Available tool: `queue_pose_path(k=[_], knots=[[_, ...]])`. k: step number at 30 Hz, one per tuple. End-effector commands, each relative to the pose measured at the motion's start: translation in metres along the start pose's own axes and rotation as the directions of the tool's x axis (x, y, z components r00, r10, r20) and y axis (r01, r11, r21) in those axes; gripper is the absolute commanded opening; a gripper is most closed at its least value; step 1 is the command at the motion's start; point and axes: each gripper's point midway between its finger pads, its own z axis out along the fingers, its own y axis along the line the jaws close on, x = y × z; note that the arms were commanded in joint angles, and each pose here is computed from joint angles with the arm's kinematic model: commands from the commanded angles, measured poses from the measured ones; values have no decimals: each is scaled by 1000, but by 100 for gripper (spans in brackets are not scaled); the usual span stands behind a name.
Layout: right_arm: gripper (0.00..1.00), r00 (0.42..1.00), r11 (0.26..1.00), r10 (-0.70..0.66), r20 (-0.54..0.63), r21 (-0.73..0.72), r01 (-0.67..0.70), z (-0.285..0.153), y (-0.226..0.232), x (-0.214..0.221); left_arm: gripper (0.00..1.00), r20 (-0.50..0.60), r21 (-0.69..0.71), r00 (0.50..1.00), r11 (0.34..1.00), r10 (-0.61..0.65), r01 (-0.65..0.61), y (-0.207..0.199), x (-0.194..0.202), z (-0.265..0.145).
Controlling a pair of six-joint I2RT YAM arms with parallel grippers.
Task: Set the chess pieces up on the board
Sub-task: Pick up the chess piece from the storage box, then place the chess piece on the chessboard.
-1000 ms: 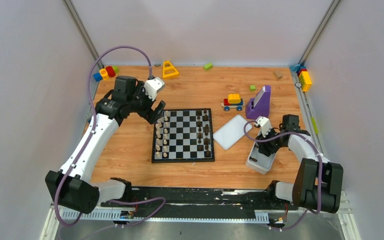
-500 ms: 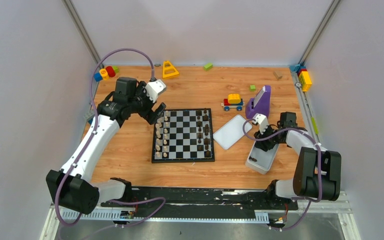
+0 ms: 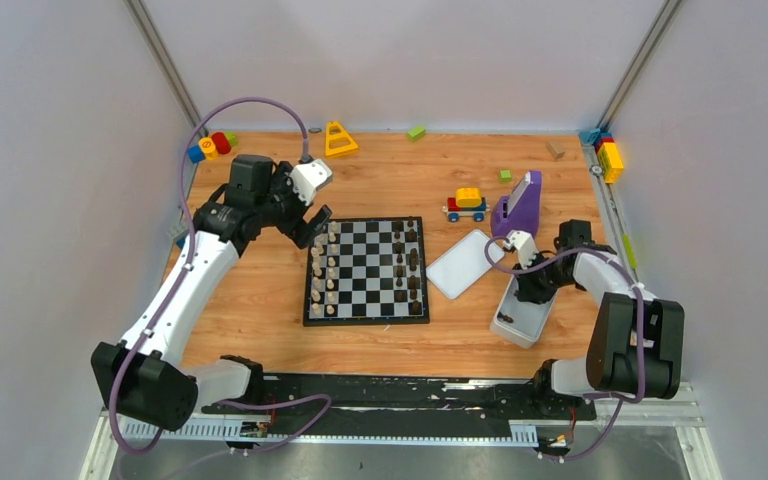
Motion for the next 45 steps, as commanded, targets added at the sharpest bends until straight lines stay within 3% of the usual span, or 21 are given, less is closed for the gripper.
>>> queue_pose_path(k=[1,7,12,17,20,25,34,45], knots=[[0,993,999,9,-118,-41,-14,-23,7,8,100,63,-26,997,999,38,-36,4,-13,-11],[0,977,998,44,-208,-33,-52,-43,7,12,100,36,-49,998,998,44,-42,6,-5,-12],[0,985,995,77,-156,-47,-85,-70,15,-17,100,65,-12,996,998,62,-62,-4,-6,-14],[0,994,981,100,-45,-161,-106,-86,36,-71,100,211,166,975,981,68,-104,-40,-26,-16],[0,996,964,94,7,-251,-90,-82,55,-102,97,334,309,942,939,44,-153,-69,-45,-20],[0,997,901,29,72,-434,5,-68,100,-159,90,484,402,870,860,92,-315,-113,-81,-18],[0,972,728,22,235,-670,146,-60,150,-242,86,553,532,827,720,104,-446,-178,-115,11],[0,949,620,108,297,-766,169,-69,166,-268,70,616,505,761,640,202,-579,-204,-128,40]])
